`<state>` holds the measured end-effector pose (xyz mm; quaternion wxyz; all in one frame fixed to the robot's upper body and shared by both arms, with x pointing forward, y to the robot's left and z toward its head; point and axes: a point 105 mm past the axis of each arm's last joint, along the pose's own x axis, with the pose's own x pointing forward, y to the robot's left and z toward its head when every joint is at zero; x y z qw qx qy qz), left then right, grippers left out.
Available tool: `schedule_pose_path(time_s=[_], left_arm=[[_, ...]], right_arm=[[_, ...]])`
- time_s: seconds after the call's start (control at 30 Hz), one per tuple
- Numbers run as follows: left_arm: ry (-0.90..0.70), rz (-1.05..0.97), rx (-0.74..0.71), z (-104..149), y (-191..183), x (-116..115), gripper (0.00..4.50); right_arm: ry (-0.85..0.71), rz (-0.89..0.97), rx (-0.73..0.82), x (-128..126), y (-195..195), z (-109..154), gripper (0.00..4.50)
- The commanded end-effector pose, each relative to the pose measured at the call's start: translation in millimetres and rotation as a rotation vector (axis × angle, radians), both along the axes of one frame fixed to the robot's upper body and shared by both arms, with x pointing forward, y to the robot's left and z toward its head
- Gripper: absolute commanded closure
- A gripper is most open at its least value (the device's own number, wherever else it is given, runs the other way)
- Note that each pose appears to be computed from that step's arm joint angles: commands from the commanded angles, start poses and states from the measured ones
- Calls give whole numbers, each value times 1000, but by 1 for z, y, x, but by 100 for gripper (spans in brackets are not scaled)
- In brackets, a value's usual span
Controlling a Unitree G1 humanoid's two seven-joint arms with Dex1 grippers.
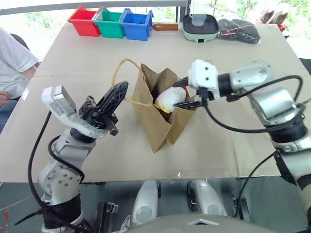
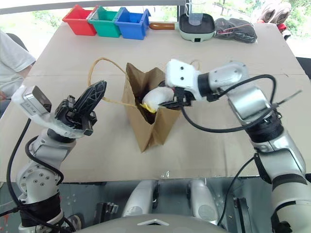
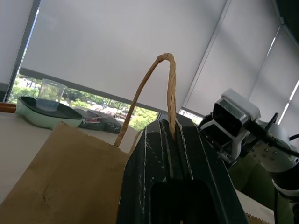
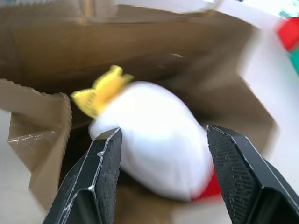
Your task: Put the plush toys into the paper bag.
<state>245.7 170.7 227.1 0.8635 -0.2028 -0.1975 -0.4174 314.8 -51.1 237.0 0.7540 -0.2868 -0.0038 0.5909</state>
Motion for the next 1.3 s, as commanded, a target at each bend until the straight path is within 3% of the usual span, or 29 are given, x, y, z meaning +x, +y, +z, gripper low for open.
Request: schedule_pose_path(time_s=[0.03,0.13,0.3,0.67,0.77,0.87,1.0,1.1,1.17,1.3], left_arm=[[-66,-4,4,11,0,-11,450],[-71,-4,2,11,0,-11,450],[-81,1,0,13,4,-11,450],[-87,0,18,11,7,-11,450],[-93,7,24,13,7,-11,450],[-100,28,31,18,9,-7,450],[-91,105,87,33,24,15,450],[-123,116,125,56,39,37,450],[-111,92,179,56,39,50,450],[-86,49,233,52,30,78,450]], right_arm=[[28,-144,172,-3,-23,35,182],[173,-245,354,-9,-49,49,182],[415,-435,409,-10,-74,19,182],[653,-157,620,3,5,26,182],[622,-86,664,7,16,36,311],[595,103,801,-6,20,69,446],[576,347,909,-41,14,115,446],[512,414,927,-61,9,141,446],[495,357,911,-60,8,139,446],[538,133,850,-40,7,97,446]])
